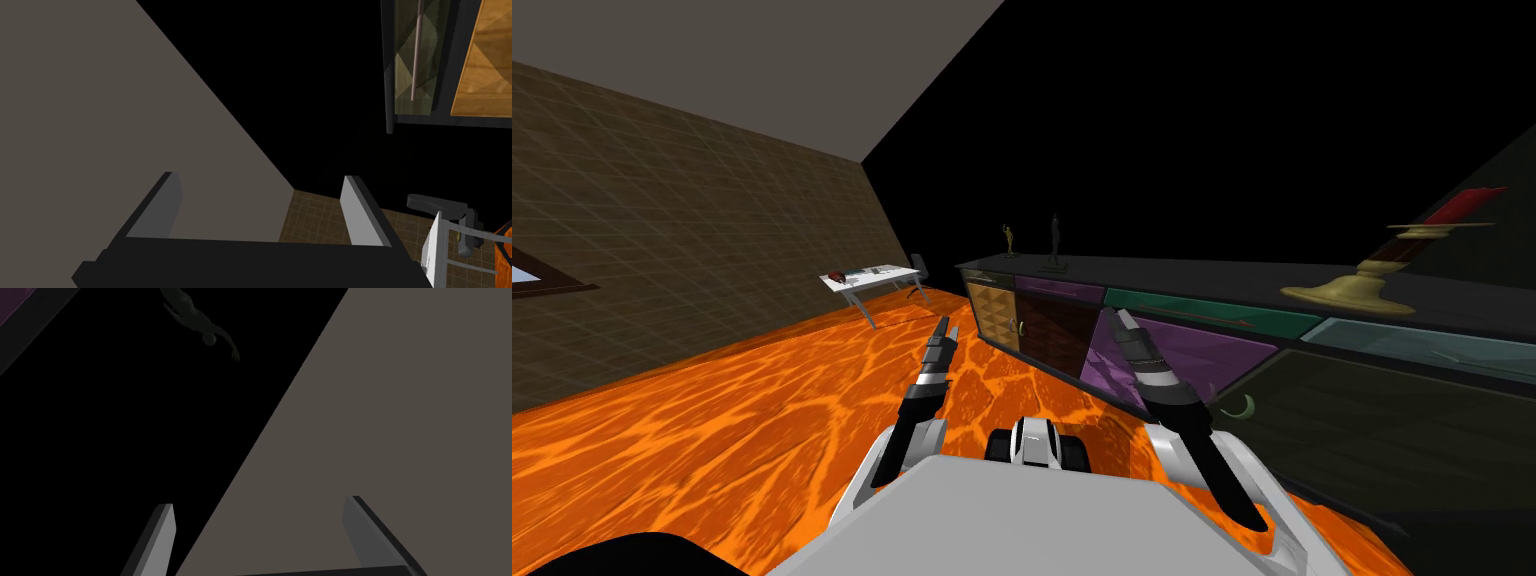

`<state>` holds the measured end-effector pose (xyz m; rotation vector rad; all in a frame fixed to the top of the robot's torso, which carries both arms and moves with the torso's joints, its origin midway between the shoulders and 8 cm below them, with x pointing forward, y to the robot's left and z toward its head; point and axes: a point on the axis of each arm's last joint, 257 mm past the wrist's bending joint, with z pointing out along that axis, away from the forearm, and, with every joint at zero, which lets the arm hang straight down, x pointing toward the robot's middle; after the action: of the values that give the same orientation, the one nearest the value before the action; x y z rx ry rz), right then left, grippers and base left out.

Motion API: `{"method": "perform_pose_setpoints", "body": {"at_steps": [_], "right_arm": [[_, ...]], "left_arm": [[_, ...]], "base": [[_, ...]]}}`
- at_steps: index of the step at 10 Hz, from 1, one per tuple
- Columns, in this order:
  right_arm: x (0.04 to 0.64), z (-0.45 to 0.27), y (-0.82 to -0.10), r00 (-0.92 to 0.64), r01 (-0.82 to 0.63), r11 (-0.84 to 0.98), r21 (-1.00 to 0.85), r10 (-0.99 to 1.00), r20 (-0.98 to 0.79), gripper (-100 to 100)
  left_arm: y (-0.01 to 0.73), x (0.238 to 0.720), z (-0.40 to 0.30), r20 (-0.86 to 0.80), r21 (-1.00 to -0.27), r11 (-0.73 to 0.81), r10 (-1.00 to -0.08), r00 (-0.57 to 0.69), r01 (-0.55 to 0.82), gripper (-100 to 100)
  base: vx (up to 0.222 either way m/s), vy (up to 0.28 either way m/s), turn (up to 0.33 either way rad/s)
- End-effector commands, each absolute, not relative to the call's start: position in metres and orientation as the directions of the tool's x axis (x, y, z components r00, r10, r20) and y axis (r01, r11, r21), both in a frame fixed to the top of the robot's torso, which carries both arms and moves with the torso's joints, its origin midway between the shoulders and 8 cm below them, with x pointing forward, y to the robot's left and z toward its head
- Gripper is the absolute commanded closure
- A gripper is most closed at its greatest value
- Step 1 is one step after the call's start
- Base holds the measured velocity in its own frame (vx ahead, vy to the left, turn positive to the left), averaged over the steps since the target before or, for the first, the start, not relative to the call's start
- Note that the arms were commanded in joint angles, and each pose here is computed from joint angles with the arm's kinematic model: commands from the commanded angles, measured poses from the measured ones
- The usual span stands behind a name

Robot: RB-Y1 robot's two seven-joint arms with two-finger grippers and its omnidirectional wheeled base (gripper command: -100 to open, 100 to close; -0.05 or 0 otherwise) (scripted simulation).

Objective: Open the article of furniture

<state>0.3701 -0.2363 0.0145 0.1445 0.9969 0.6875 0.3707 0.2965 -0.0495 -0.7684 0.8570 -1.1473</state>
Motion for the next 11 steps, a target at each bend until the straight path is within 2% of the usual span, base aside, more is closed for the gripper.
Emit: {"method": "perform_pose_setpoints", "body": {"at_steps": [1, 11], "right_arm": [[0.376, 0.004, -0.236, 0.393, -0.405, 0.874, 0.269, 0.432, -0.812, -100], [0.395, -0.027, -0.237, 0.447, -0.242, 0.956, -0.164, -0.04, -0.894, -100]], "left_arm": [[0.297, 0.371, -0.05, -0.175, -0.865, 0.239, -0.968, 0.181, 0.442, 0], [0.297, 0.371, -0.05, -0.175, -0.865, 0.239, -0.968, 0.181, 0.442, 0]], "base": [[0.068, 0.012, -0.022], [0.045, 0.004, -0.003]]}}
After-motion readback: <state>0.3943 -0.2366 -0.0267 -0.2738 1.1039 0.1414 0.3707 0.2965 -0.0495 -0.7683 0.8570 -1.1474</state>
